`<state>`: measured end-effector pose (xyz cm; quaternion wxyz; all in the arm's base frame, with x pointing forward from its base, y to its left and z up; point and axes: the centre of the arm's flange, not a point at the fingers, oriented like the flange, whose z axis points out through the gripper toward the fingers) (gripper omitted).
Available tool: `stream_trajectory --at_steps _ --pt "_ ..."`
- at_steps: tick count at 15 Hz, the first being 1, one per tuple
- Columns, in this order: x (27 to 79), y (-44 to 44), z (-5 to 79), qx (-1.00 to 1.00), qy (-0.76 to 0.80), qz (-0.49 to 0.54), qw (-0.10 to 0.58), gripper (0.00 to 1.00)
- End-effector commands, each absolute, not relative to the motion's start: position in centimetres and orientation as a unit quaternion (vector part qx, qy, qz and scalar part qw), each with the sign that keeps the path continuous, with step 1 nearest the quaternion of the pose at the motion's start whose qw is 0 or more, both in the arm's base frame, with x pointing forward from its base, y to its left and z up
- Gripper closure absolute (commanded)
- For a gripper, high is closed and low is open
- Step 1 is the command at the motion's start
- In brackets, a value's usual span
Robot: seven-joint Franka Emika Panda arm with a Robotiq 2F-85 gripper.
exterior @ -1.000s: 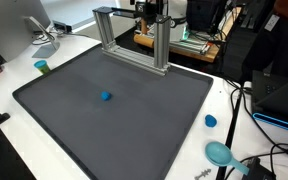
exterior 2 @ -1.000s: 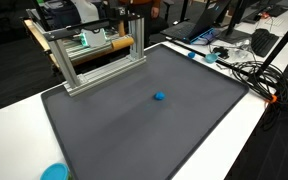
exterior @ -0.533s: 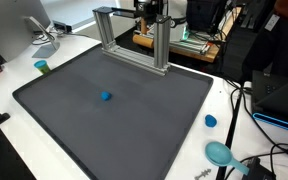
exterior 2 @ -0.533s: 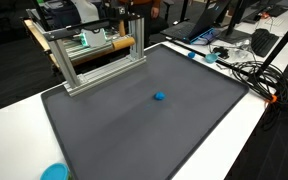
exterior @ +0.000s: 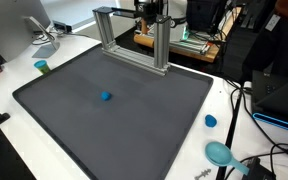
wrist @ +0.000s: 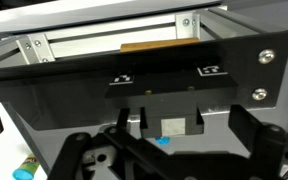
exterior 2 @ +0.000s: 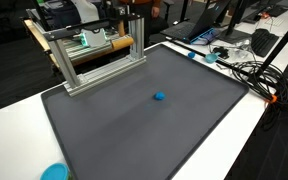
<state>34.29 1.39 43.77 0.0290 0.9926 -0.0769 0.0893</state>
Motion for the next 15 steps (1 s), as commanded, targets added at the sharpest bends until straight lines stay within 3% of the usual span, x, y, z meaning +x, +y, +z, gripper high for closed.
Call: stream_trajectory --at_steps 1,9,15 --pt "33.5 1.3 42.6 0.991 -0.076 0.106 0.021 0.00" --pt "32.7 1.2 42.6 0.993 -0.062 0.093 0.030 0.06" --pt "32.5 0.8 42.1 0.995 -0.062 0.072 0.036 0.01"
